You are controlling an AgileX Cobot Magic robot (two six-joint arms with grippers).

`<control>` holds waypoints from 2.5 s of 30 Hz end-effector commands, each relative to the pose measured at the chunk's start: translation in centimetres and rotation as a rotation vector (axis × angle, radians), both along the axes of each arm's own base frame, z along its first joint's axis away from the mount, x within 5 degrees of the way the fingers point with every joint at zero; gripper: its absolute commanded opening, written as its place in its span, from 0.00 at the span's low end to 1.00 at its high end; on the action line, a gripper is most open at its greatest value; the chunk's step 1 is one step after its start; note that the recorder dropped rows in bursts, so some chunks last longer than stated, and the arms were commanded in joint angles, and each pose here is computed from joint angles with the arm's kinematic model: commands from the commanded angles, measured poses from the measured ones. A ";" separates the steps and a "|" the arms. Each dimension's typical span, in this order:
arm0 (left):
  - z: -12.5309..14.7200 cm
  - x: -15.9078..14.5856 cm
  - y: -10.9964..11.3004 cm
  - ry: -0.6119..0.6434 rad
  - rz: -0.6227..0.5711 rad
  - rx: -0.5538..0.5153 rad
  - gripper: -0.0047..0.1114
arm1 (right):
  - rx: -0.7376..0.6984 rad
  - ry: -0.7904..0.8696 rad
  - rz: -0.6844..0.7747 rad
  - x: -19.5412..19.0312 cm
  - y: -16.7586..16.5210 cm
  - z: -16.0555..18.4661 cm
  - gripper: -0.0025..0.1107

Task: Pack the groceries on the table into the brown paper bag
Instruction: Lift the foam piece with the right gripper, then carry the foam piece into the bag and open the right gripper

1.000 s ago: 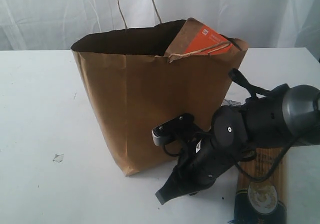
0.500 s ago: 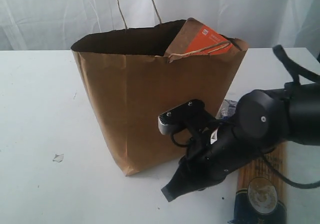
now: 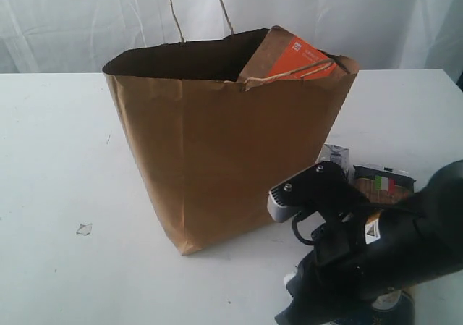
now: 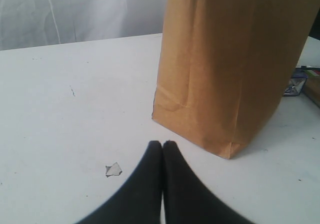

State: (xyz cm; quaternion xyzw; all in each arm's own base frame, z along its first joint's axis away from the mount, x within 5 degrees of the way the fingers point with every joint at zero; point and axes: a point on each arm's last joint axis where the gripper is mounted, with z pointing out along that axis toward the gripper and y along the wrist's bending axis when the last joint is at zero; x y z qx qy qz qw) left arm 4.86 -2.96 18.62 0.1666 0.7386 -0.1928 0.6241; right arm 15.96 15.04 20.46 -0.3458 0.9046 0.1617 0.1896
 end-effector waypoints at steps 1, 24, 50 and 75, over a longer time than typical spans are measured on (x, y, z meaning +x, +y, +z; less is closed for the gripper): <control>-0.1 0.0 0.0 0.003 -0.001 -0.002 0.04 | 0.056 -0.048 -0.007 -1.8 -1.4 1.7 0.08; -0.1 0.0 0.0 0.003 -0.001 -0.002 0.04 | 0.443 -0.668 -0.004 -1.2 -1.6 20.9 0.08; -0.1 0.0 0.0 0.003 -0.001 -0.002 0.04 | 0.075 -0.375 -0.035 12.9 5.5 15.6 0.08; -0.1 0.0 0.0 0.003 -0.001 -0.002 0.04 | 0.108 -0.495 -0.046 10.2 3.3 19.8 0.49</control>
